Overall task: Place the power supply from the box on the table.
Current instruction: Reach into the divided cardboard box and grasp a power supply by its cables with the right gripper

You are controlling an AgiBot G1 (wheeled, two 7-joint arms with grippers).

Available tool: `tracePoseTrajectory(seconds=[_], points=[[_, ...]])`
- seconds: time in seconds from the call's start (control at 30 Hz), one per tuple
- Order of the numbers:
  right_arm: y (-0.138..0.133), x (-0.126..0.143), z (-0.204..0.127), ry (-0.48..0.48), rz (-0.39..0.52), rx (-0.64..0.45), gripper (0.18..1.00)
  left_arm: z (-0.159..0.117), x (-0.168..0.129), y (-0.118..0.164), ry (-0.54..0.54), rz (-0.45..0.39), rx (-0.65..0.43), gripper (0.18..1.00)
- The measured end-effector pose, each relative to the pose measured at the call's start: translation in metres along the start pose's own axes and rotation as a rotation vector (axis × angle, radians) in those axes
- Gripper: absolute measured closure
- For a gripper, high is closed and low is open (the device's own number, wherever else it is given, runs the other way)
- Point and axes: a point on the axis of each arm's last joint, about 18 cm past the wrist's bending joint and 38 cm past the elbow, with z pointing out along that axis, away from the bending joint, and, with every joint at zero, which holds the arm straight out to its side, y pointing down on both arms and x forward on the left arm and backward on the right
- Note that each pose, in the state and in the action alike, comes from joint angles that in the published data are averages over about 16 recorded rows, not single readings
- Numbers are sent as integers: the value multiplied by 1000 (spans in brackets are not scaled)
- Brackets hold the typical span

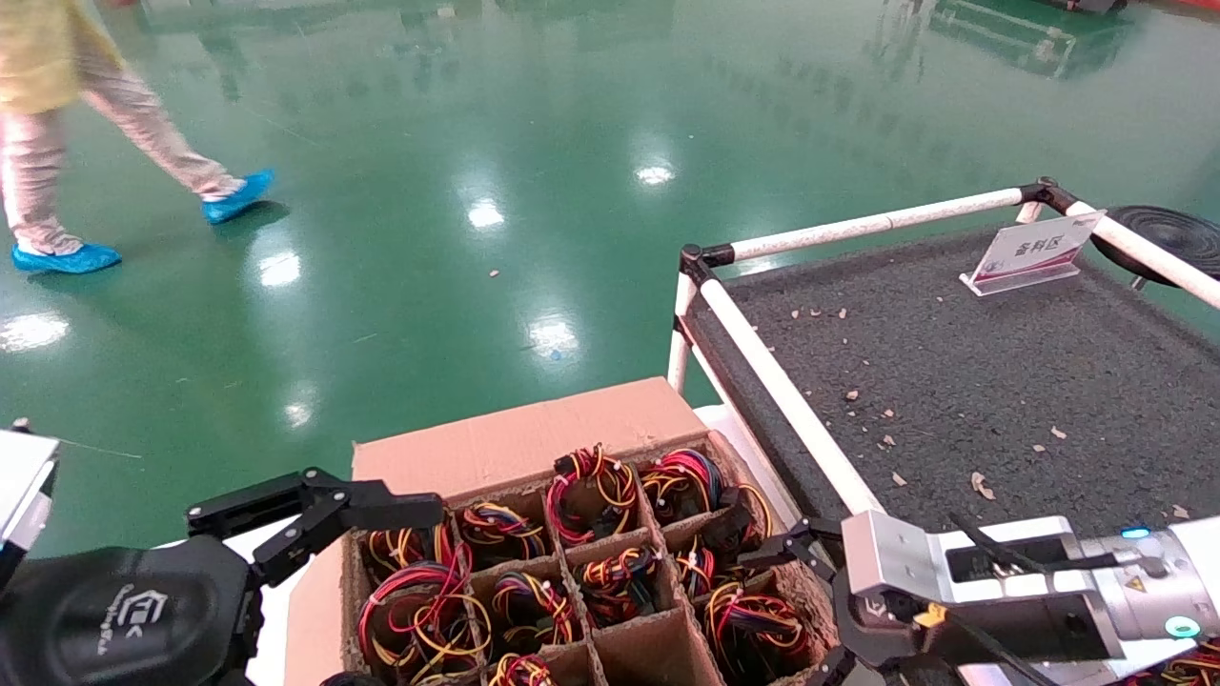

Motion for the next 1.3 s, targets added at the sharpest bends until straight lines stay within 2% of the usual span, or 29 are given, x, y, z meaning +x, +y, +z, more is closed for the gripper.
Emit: tracePoseTrajectory(seconds=[0.2, 0.47, 0.67, 1.07, 1.3], points=[[7, 8, 3, 5, -4, -25, 180, 0, 0, 0, 0, 0, 0, 200], [17, 11, 4, 7, -1, -51, 196, 0, 0, 0, 0, 0, 0, 185], [22, 10, 7, 1, -2, -65, 238, 0, 0, 0, 0, 0, 0, 184], [30, 11, 9, 12, 5, -77, 427, 0, 0, 0, 0, 0, 0, 184], [31, 13, 11, 27, 14, -71, 594, 0, 0, 0, 0, 0, 0, 184]])
